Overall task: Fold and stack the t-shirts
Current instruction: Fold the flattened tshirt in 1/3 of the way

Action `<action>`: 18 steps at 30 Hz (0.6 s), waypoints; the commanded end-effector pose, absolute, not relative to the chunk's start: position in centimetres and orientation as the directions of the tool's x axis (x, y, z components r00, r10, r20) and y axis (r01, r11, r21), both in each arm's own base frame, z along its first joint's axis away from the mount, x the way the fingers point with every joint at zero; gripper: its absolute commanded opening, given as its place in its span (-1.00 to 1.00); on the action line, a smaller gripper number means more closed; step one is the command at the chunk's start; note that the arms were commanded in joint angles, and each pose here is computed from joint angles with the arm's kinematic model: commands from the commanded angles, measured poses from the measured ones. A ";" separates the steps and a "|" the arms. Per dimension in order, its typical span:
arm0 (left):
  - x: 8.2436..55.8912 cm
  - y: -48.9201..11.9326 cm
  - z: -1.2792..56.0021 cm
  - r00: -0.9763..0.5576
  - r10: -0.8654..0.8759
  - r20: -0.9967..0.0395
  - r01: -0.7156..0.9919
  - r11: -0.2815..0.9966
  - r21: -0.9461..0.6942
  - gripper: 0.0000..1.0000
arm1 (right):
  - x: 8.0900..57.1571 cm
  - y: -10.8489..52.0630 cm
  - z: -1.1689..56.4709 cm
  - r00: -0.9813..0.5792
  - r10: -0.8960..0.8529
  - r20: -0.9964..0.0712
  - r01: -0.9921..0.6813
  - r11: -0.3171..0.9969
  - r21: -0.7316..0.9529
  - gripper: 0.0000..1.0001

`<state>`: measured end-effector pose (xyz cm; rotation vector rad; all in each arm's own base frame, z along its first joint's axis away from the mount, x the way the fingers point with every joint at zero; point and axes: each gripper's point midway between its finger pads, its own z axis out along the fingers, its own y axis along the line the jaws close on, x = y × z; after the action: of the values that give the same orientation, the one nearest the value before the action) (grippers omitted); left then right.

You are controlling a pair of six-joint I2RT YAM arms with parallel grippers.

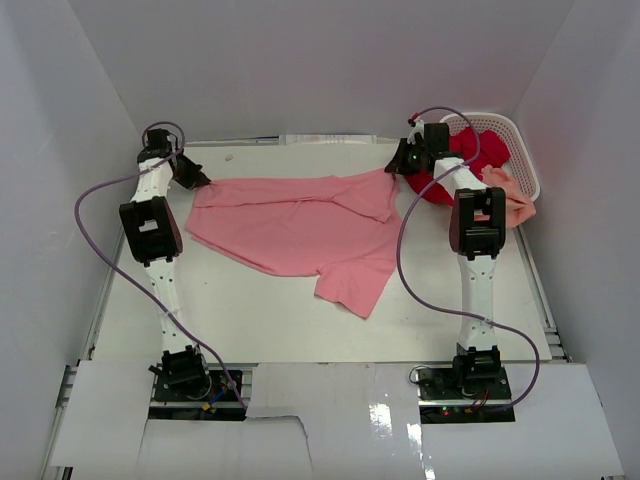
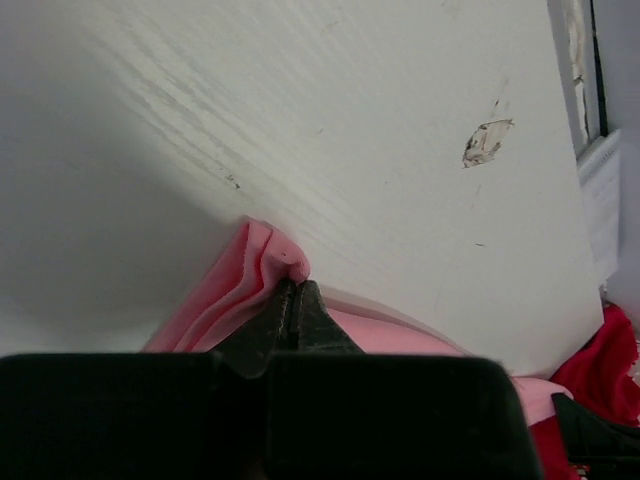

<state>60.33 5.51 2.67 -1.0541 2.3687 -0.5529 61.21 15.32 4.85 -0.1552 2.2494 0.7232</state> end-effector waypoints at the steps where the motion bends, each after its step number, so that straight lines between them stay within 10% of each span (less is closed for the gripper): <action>1: 59.8 4.1 0.2 -0.565 -0.801 -0.197 -0.615 0.568 -0.547 -1.00 | 63.1 15.8 7.5 -0.654 0.136 -0.744 -0.376 0.795 0.476 -0.85; 18: 61.4 4.2 6.0 -0.540 -0.802 -0.255 -0.548 0.565 -0.617 -1.00 | 63.7 16.6 14.3 -0.538 0.176 -0.824 -0.495 0.726 0.478 -0.85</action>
<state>61.52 4.00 3.28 -1.0984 2.3027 -0.6625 62.30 16.63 8.02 -0.1874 2.1119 0.8824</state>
